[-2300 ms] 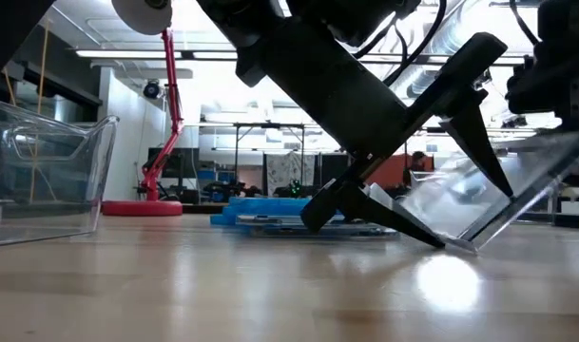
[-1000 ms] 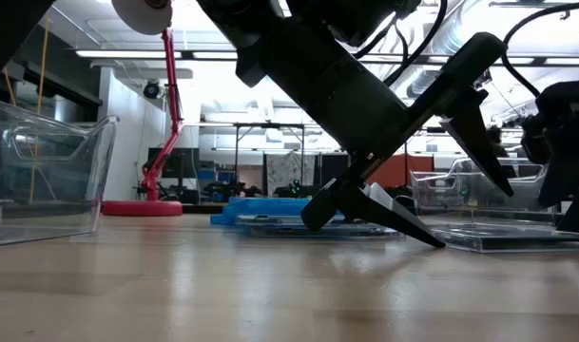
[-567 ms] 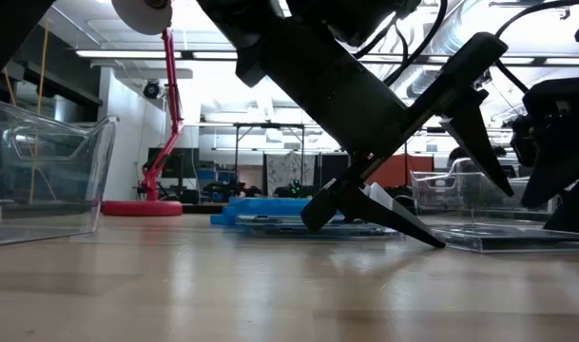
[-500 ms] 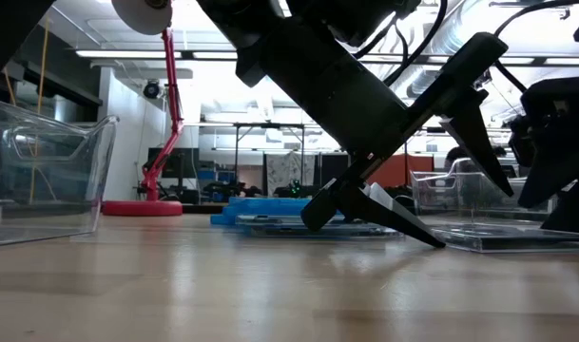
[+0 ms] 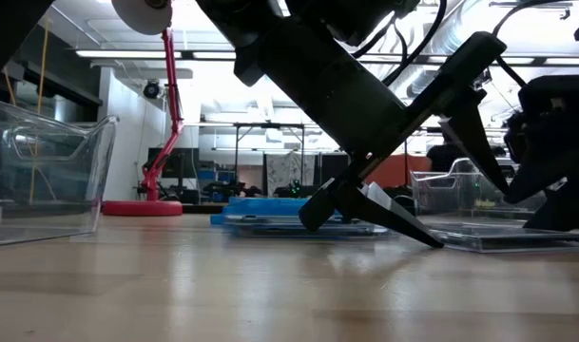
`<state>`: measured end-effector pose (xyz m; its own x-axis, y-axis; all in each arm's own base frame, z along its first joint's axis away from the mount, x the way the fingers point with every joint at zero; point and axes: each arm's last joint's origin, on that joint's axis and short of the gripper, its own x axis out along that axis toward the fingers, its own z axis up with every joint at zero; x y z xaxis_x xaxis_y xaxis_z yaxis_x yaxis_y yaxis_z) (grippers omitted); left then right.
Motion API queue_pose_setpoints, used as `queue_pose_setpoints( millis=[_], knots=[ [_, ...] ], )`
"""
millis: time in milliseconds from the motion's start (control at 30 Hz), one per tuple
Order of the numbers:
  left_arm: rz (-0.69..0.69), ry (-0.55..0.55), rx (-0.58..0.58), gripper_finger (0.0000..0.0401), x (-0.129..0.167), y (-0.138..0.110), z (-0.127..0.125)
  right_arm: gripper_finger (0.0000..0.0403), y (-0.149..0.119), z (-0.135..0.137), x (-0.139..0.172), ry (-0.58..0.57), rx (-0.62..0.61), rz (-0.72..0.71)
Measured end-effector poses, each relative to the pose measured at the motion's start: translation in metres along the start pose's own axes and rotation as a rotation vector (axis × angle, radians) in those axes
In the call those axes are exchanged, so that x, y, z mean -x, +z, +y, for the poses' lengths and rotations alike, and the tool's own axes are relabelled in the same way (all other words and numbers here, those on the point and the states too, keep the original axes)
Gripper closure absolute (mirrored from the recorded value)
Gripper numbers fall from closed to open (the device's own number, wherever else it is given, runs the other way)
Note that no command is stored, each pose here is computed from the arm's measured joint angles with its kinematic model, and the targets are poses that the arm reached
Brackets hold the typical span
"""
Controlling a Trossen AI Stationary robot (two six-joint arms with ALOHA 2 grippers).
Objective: Pick & place jewel cases by type
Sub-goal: Put the black cd case into the bottom transparent bin
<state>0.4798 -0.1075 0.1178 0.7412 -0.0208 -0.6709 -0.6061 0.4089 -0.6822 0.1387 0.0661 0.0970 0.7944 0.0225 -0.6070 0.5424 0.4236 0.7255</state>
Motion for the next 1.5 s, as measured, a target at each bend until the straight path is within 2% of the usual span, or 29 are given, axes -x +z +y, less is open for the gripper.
queue_pose_setpoints(
  millis=[500,867,1100,1333,1500],
  knots=[
    [0.006,0.001,-0.003,0.0110,0.000,0.000,0.000,0.0176,0.000,0.005,0.001,0.061,-0.009,0.024],
    [0.010,0.003,-0.003,0.0110,0.000,-0.001,0.000,0.0176,0.002,0.009,0.012,0.117,-0.007,0.115],
    [0.010,0.002,-0.003,0.0110,0.000,-0.001,0.000,0.0176,0.005,0.013,0.018,0.156,-0.005,0.113],
    [0.013,0.007,-0.003,0.0110,0.001,-0.001,0.001,0.0176,0.010,0.022,0.026,0.241,-0.019,0.068],
    [0.012,-0.010,-0.009,0.0109,0.000,-0.001,-0.001,0.0177,0.016,0.037,0.037,0.388,-0.035,0.050]
  ],
)
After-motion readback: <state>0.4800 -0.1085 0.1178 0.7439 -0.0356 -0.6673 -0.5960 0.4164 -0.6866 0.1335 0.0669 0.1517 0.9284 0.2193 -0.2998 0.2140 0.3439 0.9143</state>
